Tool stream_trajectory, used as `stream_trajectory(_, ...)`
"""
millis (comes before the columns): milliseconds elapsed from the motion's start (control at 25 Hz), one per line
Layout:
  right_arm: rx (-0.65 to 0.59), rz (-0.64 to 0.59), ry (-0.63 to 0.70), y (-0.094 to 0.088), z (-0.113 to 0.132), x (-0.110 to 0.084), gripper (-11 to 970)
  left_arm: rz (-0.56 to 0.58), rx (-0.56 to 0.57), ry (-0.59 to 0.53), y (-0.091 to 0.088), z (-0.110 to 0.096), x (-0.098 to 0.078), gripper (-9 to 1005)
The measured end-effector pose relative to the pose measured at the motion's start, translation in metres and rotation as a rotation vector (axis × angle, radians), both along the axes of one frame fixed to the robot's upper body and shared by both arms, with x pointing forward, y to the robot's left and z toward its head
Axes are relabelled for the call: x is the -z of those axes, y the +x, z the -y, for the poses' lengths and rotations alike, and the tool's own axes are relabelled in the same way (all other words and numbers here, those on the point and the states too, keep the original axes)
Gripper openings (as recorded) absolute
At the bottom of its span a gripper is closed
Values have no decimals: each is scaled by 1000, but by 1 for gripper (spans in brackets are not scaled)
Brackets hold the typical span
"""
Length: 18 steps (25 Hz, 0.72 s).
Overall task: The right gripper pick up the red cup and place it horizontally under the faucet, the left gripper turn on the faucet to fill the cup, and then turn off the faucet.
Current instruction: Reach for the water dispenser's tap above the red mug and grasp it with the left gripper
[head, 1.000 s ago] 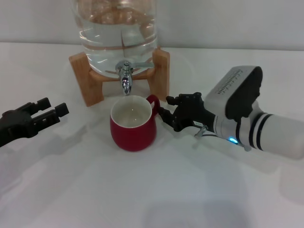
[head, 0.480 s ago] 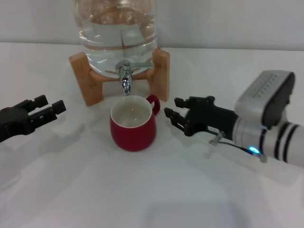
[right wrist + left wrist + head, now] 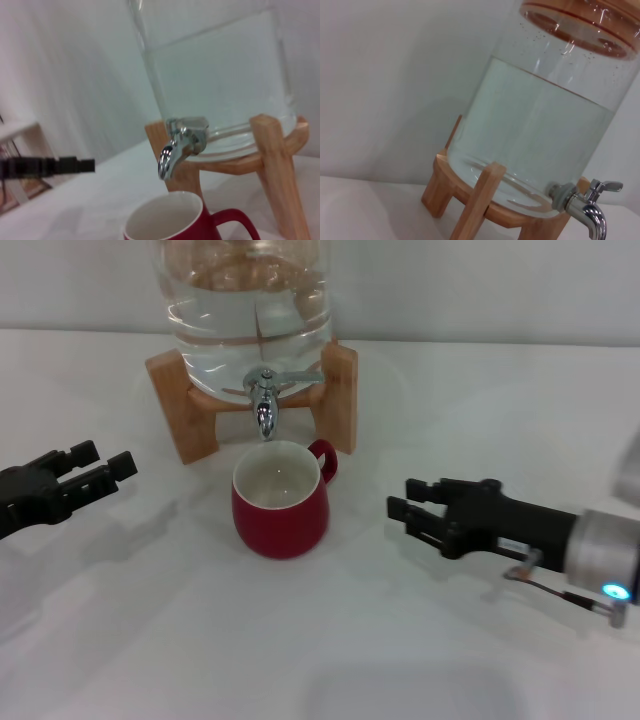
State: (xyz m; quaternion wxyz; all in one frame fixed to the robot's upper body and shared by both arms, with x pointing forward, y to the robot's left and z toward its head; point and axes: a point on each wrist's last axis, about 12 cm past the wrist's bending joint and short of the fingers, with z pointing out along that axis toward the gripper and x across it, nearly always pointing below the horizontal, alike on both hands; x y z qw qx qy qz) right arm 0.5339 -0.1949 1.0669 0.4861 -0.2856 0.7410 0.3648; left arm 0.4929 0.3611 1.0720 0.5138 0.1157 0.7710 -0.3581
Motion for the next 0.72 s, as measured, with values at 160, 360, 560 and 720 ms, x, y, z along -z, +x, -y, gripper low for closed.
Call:
stream_trajectory(160,-5,-49,68,-11,22,0,372,-1,0,0,0,0,0,816)
stream_trajectory(360,-49,-101,167,-17,44,-5,374,1,3,0,1,1,0,816)
stream_trajectory(560,-68,-44,230,-32,68,-5,376,-2,3,-1,0,1,0,816)
stream_trajectory(720,-42,1,221,-46,78,0,377,-10,-1,-7,-1,0,1,816)
